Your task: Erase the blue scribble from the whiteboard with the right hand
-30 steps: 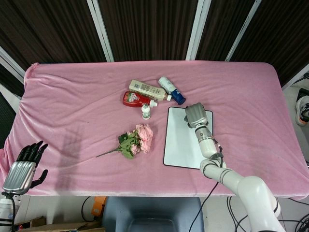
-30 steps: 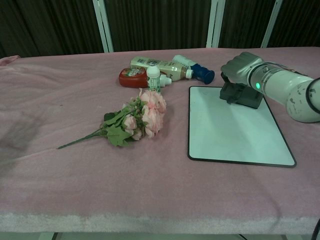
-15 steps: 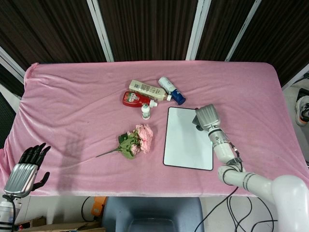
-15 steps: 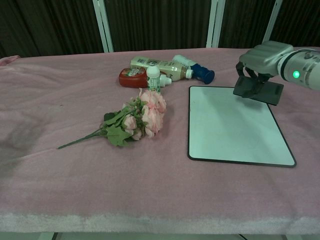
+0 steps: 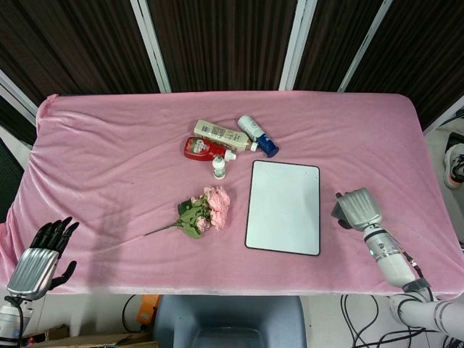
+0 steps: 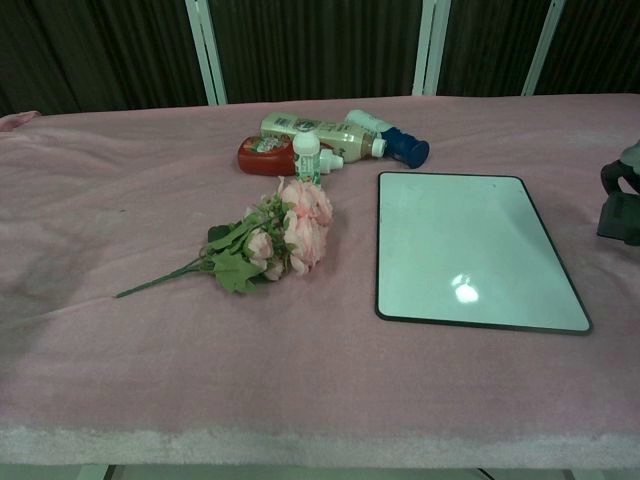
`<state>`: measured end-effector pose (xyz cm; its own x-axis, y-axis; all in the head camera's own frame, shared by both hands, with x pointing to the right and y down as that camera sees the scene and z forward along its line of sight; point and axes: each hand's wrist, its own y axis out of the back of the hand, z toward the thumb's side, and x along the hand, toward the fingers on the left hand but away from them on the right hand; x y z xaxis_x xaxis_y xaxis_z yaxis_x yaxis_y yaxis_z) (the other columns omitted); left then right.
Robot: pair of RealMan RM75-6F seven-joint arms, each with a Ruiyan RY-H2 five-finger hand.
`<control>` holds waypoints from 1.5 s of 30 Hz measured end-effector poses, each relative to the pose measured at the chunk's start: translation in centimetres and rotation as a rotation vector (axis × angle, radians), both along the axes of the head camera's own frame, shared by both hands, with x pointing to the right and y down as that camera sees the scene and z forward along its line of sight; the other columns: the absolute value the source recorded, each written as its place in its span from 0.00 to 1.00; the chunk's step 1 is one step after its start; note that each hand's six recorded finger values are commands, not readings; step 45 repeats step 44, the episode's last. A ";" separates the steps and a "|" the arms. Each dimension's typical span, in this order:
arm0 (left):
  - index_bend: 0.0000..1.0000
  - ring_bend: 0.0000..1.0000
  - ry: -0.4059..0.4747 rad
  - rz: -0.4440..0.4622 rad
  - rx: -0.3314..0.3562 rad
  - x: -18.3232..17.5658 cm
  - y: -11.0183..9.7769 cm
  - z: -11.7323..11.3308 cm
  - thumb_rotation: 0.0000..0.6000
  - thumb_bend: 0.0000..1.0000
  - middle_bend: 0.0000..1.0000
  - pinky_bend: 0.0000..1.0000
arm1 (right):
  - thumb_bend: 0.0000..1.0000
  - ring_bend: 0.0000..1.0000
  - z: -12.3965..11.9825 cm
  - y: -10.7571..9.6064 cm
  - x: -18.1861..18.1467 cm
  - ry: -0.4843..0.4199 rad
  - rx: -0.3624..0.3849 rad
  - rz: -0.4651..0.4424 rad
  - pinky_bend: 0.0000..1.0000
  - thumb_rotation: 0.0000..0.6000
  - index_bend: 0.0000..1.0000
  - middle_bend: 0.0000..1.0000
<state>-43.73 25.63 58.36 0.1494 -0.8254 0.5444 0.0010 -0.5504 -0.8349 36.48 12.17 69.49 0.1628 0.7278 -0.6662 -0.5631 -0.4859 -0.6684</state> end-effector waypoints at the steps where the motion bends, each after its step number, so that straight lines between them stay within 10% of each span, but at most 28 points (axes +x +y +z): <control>1: 0.00 0.01 0.003 0.008 -0.003 0.2 0.1 0.0 1.00 0.40 0.01 0.09 | 0.38 0.74 0.2 0.2 0.7 -0.005 -0.003 0.009 0.84 1.00 0.89 0.76; 21: 0.00 0.02 0.009 0.026 -0.029 0.7 0.3 0.4 1.00 0.40 0.01 0.09 | 0.38 0.28 2.3 1.8 3.3 -0.080 -0.050 0.043 0.55 1.00 0.21 0.34; 28: 0.00 0.02 0.021 0.024 -0.018 0.6 0.3 0.0 1.00 0.40 0.01 0.09 | 0.34 0.17 -0.6 2.2 3.5 -0.142 -0.016 0.088 0.49 1.00 0.09 0.23; 33: 0.00 0.00 0.029 0.008 0.008 0.4 0.0 -0.5 1.00 0.40 0.00 0.09 | 0.32 0.00 -3.6 3.9 3.7 -0.189 0.019 0.167 0.26 1.00 0.00 0.05; 45: 0.00 0.00 0.107 0.020 0.081 0.3 -0.3 -1.6 1.00 0.40 0.00 0.02 | 0.31 0.00 -11.1 9.7 4.2 -0.324 0.196 0.325 0.14 1.00 0.00 0.02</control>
